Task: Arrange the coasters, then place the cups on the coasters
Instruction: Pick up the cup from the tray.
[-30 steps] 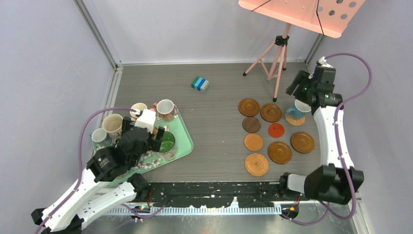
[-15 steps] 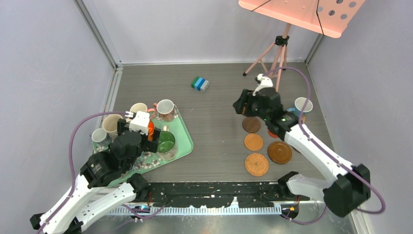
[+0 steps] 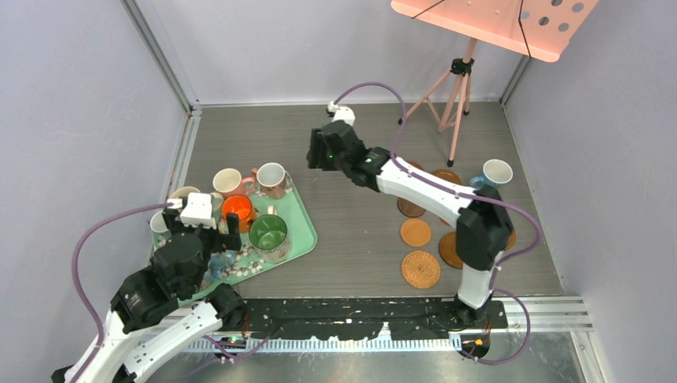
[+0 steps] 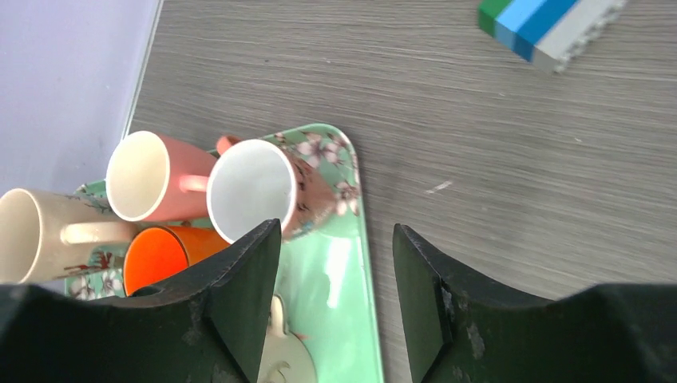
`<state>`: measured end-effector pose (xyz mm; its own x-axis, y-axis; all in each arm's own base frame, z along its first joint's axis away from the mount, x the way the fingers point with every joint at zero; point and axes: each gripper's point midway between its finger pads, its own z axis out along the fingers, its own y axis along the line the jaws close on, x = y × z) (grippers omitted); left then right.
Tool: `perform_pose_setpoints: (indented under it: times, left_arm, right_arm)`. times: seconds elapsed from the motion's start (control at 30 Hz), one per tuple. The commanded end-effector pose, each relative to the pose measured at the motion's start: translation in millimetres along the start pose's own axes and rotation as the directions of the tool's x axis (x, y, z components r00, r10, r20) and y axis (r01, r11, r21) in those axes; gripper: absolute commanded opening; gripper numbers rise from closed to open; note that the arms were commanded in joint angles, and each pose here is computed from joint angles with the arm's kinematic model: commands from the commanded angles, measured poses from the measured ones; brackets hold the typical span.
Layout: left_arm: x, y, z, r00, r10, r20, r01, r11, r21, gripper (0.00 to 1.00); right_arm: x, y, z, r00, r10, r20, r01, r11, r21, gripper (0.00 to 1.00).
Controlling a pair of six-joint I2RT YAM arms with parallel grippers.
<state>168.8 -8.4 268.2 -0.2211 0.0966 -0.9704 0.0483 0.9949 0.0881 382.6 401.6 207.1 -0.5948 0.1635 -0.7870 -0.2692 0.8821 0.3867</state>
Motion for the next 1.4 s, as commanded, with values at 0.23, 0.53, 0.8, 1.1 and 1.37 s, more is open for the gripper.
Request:
perform_pose_setpoints:
  times: [0.23,0.53,0.8,1.1,1.37]
  left_arm:
    - [-11.5,2.0,0.3,0.996,-0.061,0.064,0.062,0.998,-0.011,0.99]
    - [-11.2,0.5,0.5,0.996,-0.062,0.062,0.063,0.998,-0.004,0.99]
    - [-10.4,-0.4,1.4,0.997,-0.053,0.055,0.054,0.999,-0.004,0.99]
    - [-9.5,-0.9,2.4,0.998,-0.048,0.050,0.049,0.999,-0.007,0.99]
    - [-8.6,-2.2,3.6,0.999,-0.038,0.039,0.038,0.999,-0.008,0.99]
  right_arm:
    - [6.4,62.4,44.3,0.999,0.037,0.006,-0.037,0.999,-0.005,0.59]
    - [32.1,62.6,66.2,0.999,0.009,-0.033,-0.008,0.999,0.037,0.56]
    - [63.6,60.8,84.1,0.995,-0.006,-0.099,0.008,1.000,0.020,0.49]
    - [32.6,67.2,70.0,0.999,-0.030,-0.034,0.031,1.000,0.008,0.24]
    - [-17.0,75.9,23.0,0.999,-0.014,0.049,0.017,0.998,-0.055,0.05]
